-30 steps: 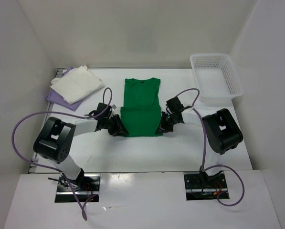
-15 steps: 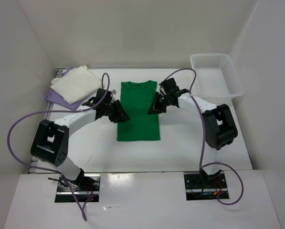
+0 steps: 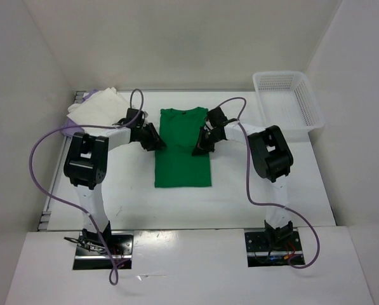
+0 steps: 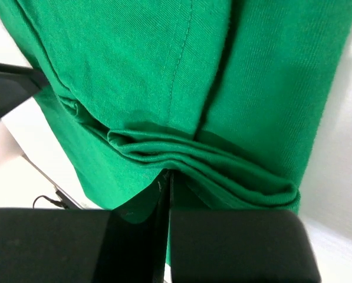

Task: Fold and stack the t-shirts
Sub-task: Fold the folded rectangular tshirt in 1/3 of the way, then grab one side of the 2/3 rectangular tshirt with both arms

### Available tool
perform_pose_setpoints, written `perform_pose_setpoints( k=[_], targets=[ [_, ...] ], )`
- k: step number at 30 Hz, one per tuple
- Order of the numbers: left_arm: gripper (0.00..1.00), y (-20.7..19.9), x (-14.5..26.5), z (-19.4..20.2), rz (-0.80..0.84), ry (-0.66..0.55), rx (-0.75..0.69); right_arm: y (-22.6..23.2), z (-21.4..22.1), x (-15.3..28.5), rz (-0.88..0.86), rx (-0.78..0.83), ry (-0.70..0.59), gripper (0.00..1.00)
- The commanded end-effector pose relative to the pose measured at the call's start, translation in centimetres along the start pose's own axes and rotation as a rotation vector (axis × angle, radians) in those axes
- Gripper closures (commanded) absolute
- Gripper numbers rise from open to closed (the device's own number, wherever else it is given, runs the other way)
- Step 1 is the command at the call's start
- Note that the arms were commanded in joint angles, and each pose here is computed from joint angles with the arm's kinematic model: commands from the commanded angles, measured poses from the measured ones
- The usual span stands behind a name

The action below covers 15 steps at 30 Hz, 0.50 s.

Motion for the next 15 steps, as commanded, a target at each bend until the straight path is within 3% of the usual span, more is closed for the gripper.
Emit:
perform_pose_setpoints(
  k=[1,4,5,9,15],
  targets=[
    [0.60,0.2,1.2,-0.6,-0.010,-0.065,-0.040,0.8,-0.7,0.5,-0.002,0.047,-0.052,0.99],
    [0.49,-1.1,4.5,-0.5,0.037,-0.145,-0.052,2.1,0.0,2.8,-0.051,0.070,-0.063,0.91],
    [0.46,-1.5,5.5,-0.5,0.044,-0.178,-0.064,2.5,0.3,3.5,-0.067,0.077,-0.066,0.81],
    [0.40,-2.1,9.7,2.2,0.056,-0.231,-0.074,2.6,2.1,6.7,-0.102,0.081,-0.088,0.57],
    [0.39,2.1,10.0,10.0,-0.022,-0.001,-0.013,-1.2,6.7,8.7,-0.064,0.025,-0.057,0.52]
  ],
)
Point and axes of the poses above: each gripper's point midway between its finger pads, its own x axis back along the fingers, its own y axis along the line the jaws close on, z = x × y, the point moved 9 cm from there along x, back along the fingers, and after that the axes turned 9 degrees about -x, right-handed, at the moved point
